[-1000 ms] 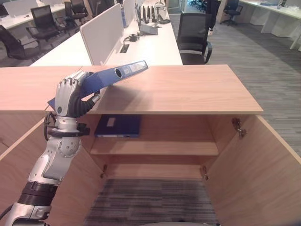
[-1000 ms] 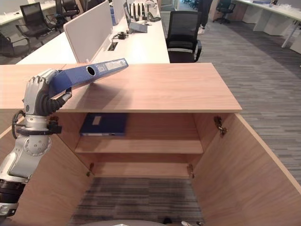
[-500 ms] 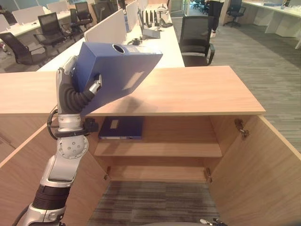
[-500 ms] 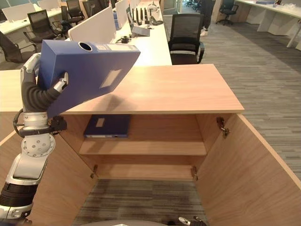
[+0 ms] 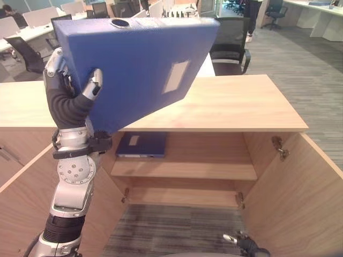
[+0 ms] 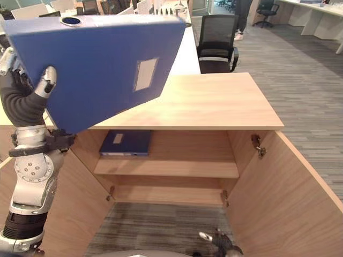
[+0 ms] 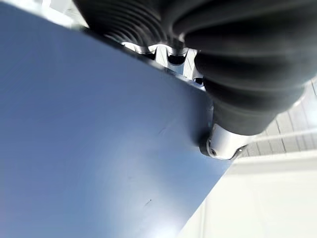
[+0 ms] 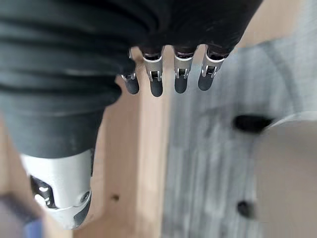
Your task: Put the empty folder in the office cabinet
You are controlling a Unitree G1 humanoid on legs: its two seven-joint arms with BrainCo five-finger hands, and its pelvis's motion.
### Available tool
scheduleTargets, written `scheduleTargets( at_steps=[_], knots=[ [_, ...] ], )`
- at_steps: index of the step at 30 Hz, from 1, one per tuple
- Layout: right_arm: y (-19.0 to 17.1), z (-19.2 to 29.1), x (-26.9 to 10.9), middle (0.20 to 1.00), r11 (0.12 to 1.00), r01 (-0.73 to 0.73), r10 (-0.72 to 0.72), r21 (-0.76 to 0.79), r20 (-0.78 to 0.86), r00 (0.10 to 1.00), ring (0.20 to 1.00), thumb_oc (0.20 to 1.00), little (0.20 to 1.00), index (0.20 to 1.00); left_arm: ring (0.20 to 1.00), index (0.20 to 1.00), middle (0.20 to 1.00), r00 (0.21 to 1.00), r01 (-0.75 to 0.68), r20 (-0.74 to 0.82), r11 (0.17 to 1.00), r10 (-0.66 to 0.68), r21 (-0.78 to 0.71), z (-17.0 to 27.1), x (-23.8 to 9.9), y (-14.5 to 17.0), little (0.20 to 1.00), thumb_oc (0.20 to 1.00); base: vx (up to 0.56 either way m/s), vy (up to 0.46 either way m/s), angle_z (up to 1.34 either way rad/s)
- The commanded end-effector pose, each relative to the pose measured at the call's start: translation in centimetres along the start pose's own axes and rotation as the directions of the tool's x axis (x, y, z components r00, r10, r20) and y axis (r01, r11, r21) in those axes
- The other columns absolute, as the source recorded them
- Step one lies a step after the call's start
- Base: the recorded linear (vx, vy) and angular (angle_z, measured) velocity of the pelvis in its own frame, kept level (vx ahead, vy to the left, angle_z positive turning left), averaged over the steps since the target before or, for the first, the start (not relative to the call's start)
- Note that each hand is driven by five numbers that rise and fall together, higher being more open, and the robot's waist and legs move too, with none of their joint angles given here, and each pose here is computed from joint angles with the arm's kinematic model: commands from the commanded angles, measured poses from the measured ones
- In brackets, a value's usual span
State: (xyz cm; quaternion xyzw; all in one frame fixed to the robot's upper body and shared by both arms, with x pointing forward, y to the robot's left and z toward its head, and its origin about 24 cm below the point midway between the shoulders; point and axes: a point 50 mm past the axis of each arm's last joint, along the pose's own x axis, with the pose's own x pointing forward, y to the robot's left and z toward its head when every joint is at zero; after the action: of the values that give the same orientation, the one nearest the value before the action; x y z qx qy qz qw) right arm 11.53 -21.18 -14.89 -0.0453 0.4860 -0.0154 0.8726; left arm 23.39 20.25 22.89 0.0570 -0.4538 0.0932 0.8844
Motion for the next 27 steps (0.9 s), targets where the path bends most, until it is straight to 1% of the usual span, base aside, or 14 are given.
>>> scheduleTargets(
  at_steps=[1,2,5,6,7,8,11,14,15,17,19,22,26,27],
  knots=[
    [3.5,6.6,0.5,1.0,0.985,-0.159,0.138,0.065,0.256,0.957,1.0,1.0,1.0,1.0,0.2,0.2,0.2,0.977,0.006,0.209,0.979,0.037,-0.204,3.6,2.6,-0.4,0.2,0.2,0.0,0.0,0.0],
    [3.4,6.5,0.4,1.0,0.985,-0.159,0.138,0.066,0.255,0.957,1.0,1.0,1.0,1.0,0.2,0.2,0.2,0.977,0.006,0.208,0.979,0.037,-0.204,3.6,2.6,-0.4,0.2,0.2,-0.03,0.006,0.01],
    [5.4,11.3,-1.3,1.0,0.926,-0.349,0.246,0.147,0.468,0.849,1.0,1.0,1.0,1.0,0.2,0.2,0.2,0.985,0.036,0.17,0.952,0.018,-0.304,3.5,2.2,-1.0,0.2,0.2,-0.01,0.003,0.0],
    [5.4,11.2,-1.3,1.0,0.926,-0.349,0.246,0.147,0.467,0.849,1.0,1.0,1.0,1.0,0.2,0.2,0.2,0.985,0.035,0.17,0.952,0.018,-0.304,3.5,2.2,-0.9,0.2,0.2,-0.03,0.017,-0.01],
    [6.5,13.3,-2.6,1.0,0.853,-0.484,0.308,0.194,0.562,0.768,1.0,1.0,1.0,1.0,0.2,0.2,0.2,0.988,0.048,0.155,0.938,0.007,-0.344,3.4,2.0,-1.2,0.2,0.2,0.0,0.0,0.0],
    [6.5,13.2,-2.7,1.0,0.853,-0.484,0.308,0.194,0.561,0.768,1.0,1.0,1.0,1.0,0.2,0.2,0.2,0.988,0.047,0.155,0.938,0.007,-0.344,3.4,2.0,-1.2,0.2,0.2,0.0,0.0,0.0],
    [7.8,15.4,-4.6,1.0,0.756,-0.63,0.393,0.177,0.647,0.654,1.0,1.0,1.0,1.0,0.2,0.2,0.2,0.993,0.057,0.113,0.915,-0.012,-0.4,3.0,1.6,-1.6,0.2,0.2,0.0,0.0,0.0],
    [9.0,17.7,-7.6,1.0,0.64,-0.764,0.49,0.078,0.725,0.484,1.0,1.0,1.0,1.0,0.2,0.2,0.2,0.996,0.077,0.077,0.901,-0.049,-0.428,2.6,1.0,-1.9,0.2,0.2,0.0,0.0,0.0],
    [8.9,17.7,-7.6,1.0,0.64,-0.764,0.49,0.078,0.724,0.485,1.0,1.0,1.0,1.0,0.2,0.2,0.2,0.996,0.077,0.077,0.9,-0.048,-0.428,2.6,0.9,-1.9,0.2,0.2,0.0,0.0,0.0],
    [9.5,18.8,-9.0,1.0,0.577,-0.815,0.508,0.051,0.759,0.407,1.0,1.0,1.0,1.0,0.2,0.2,0.2,0.997,0.071,0.042,0.888,-0.058,-0.454,2.2,0.5,-2.1,0.2,0.2,0.0,0.0,0.0],
    [10.3,20.5,-11.3,1.0,0.493,-0.87,0.529,-0.016,0.8,0.285,1.0,1.0,1.0,1.0,0.2,0.2,0.2,0.998,0.06,0.015,0.874,-0.06,-0.482,2.1,0.0,-2.2,0.2,0.2,0.0,0.0,0.0],
    [10.8,21.4,-12.4,1.0,0.448,-0.893,0.533,-0.051,0.817,0.221,1.0,1.0,1.0,1.0,0.2,0.2,0.2,0.998,0.054,-0.006,0.864,-0.066,-0.5,1.9,-0.4,-2.3,0.2,0.2,0.0,0.0,0.0],
    [12.0,23.7,-15.6,1.0,0.324,-0.937,0.509,-0.133,0.859,0.054,1.0,1.0,1.0,1.0,0.2,0.2,0.2,0.996,0.03,-0.053,0.85,-0.068,-0.526,1.4,-1.0,-2.5,0.2,0.2,0.0,0.0,0.0],
    [12.0,23.7,-15.6,1.0,0.324,-0.937,0.509,-0.133,0.859,0.054,1.0,1.0,1.0,1.0,0.2,0.2,0.2,0.996,0.03,-0.053,0.85,-0.068,-0.526,1.4,-1.0,-2.5,0.2,0.2,0.0,0.0,0.0]
  ],
)
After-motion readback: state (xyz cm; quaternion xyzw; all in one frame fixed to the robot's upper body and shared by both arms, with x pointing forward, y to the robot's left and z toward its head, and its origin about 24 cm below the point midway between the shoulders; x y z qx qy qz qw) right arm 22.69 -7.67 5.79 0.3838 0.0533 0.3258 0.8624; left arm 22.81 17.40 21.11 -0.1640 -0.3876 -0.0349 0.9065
